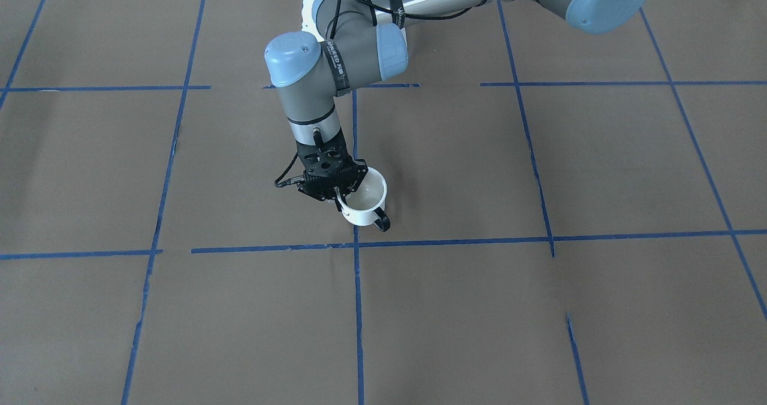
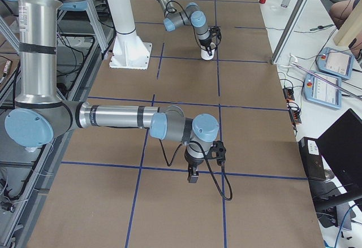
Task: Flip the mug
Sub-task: 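Carry the upright mug toward the table center and lower it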
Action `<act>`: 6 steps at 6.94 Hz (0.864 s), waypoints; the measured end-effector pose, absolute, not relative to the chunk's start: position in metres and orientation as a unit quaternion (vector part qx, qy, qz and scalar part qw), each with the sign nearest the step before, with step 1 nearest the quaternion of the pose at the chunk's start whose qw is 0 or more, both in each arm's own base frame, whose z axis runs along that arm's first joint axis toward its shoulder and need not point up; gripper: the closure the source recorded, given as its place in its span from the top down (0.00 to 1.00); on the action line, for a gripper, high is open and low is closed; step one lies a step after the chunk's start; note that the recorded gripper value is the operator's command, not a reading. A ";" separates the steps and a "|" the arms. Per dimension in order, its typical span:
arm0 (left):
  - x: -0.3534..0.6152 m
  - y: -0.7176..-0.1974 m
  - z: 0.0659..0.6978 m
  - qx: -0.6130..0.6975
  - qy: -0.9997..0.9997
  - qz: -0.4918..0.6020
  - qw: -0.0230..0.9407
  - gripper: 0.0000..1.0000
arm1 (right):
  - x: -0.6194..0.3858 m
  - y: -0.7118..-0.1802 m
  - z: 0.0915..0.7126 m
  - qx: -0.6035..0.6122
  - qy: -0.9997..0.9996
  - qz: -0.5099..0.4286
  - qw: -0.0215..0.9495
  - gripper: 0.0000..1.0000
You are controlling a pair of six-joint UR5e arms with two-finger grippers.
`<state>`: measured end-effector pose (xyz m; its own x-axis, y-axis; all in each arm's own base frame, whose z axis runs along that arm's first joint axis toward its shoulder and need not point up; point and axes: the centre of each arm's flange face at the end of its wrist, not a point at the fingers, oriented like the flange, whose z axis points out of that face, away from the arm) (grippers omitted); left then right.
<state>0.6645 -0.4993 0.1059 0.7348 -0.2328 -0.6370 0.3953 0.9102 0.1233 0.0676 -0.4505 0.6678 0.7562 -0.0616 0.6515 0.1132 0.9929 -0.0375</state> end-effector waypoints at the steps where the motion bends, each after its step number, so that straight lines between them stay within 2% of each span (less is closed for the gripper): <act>1: 0.668 -0.497 0.108 0.126 0.321 -0.168 0.924 0.00 | 0.068 -0.450 0.668 -0.037 -0.346 -0.047 0.936 1.00; 6: 0.684 -0.478 0.108 0.149 0.314 -0.161 0.924 0.00 | 0.068 -0.451 0.668 -0.037 -0.346 -0.047 0.936 1.00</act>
